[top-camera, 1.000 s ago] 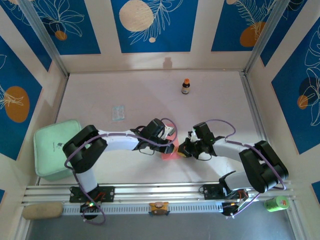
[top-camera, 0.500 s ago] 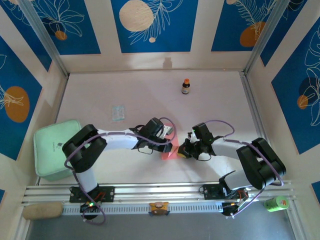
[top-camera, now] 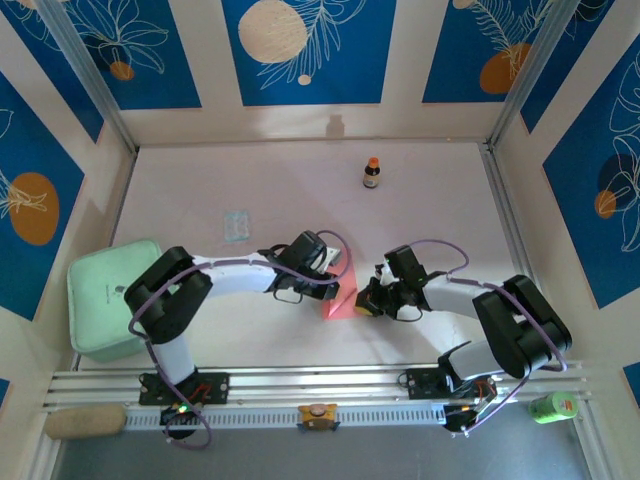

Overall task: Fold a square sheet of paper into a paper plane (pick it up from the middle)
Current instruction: Fold the triangle a second time at the center of the table.

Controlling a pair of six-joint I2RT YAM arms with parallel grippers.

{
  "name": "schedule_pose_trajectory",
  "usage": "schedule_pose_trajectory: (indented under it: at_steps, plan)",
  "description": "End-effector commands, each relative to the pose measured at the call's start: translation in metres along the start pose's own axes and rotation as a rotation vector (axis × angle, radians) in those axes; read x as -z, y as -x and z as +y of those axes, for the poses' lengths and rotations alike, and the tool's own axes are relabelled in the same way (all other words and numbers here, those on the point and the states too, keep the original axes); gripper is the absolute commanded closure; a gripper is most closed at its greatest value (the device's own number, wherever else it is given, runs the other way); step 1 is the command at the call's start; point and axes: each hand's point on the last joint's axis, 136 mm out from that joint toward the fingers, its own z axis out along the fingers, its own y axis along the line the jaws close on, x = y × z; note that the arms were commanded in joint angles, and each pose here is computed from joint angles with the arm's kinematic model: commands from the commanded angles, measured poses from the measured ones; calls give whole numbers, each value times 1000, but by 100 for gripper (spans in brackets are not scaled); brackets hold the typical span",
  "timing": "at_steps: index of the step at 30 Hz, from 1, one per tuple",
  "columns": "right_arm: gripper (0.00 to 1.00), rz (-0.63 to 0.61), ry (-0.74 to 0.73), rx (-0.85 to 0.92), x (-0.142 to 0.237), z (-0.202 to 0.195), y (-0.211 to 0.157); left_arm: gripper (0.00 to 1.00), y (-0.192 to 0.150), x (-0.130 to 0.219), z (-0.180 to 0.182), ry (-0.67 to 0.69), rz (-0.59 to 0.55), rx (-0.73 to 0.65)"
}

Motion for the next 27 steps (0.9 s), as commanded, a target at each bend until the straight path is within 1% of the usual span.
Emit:
schedule_pose_trajectory:
  at_steps: [1, 11, 18, 21, 27]
  plan:
    - [100, 30, -105, -52, -3, -27, -10, 97, 3, 0, 13, 63, 10, -19]
    - [100, 30, -73, -33, -1, -17, -8, 97, -8, -10, 21, 67, 44, -8]
    - [100, 25, 15, 27, 5, 14, -5, 97, -14, -14, 22, 54, 51, 3]
    - [100, 27, 28, 45, 5, 23, -5, 97, -14, -15, 22, 50, 50, 9]
    - [100, 49, -14, 25, -8, 15, -4, 97, -12, -14, 20, 38, 42, 11]
